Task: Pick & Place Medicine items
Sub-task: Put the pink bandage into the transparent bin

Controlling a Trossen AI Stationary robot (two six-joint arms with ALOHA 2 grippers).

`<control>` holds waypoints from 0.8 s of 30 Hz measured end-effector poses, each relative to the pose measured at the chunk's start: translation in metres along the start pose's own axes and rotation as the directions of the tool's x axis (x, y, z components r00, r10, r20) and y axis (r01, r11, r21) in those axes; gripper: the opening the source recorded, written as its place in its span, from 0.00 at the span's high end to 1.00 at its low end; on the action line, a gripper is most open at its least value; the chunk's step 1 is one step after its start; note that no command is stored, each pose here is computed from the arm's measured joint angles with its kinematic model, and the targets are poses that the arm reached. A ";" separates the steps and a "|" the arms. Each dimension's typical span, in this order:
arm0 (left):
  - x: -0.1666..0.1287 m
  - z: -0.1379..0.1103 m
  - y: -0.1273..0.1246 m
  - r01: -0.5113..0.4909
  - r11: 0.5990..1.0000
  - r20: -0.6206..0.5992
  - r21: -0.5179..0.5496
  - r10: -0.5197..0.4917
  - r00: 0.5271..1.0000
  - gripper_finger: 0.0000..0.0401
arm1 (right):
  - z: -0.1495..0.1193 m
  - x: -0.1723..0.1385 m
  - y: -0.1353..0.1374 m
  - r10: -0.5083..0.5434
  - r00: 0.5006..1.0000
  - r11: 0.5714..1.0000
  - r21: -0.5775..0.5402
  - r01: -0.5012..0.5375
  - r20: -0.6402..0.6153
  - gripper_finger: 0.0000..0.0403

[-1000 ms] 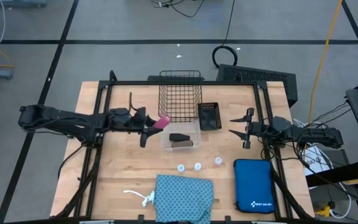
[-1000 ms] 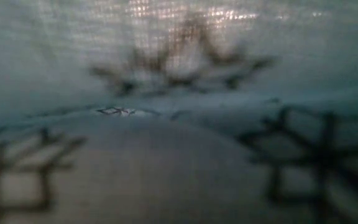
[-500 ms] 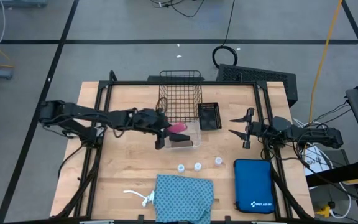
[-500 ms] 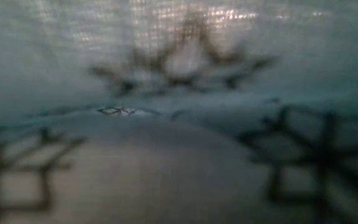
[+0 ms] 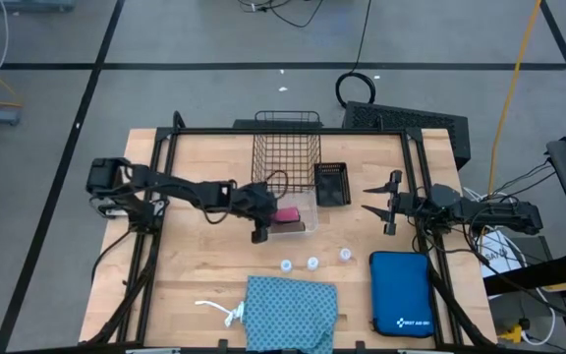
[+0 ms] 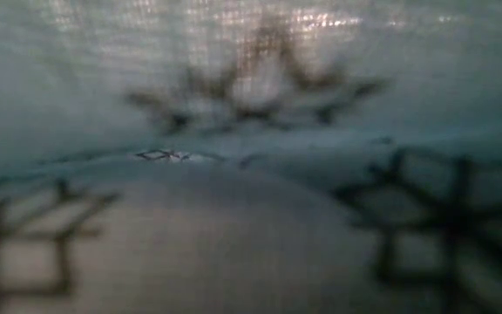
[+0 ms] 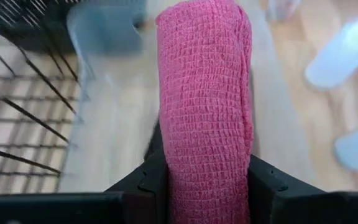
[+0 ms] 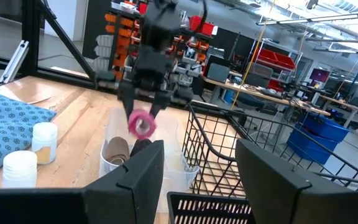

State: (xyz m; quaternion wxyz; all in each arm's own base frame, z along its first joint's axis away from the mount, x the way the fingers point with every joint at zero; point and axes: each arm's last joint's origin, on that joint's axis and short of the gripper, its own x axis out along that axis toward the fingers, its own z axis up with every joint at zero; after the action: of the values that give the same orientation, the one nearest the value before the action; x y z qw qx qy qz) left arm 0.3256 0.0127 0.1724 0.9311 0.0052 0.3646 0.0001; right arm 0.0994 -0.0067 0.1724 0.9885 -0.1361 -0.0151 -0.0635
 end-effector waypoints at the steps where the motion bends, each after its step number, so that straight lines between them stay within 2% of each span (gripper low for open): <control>1: 0.003 -0.002 0.000 0.000 1.000 -0.012 0.010 0.000 1.000 0.67 | 0.000 0.000 0.000 0.000 1.000 1.000 0.000 0.000 0.000 0.53; 17: 0.010 -0.004 -0.001 -0.043 0.999 -0.010 0.016 0.043 0.999 0.66 | 0.000 0.000 0.000 0.000 1.000 1.000 0.000 0.000 0.000 0.53; 24: 0.010 -0.001 -0.008 -0.121 0.993 0.020 0.000 0.121 0.992 0.52 | 0.000 0.000 0.000 0.000 1.000 1.000 0.000 0.000 0.000 0.52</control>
State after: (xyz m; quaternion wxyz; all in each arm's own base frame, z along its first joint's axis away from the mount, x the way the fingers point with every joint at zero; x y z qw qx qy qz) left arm 0.3322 0.0052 0.1643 0.9329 0.0279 0.3545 0.0564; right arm 0.0995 -0.0068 0.1723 0.9885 -0.1362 -0.0149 -0.0637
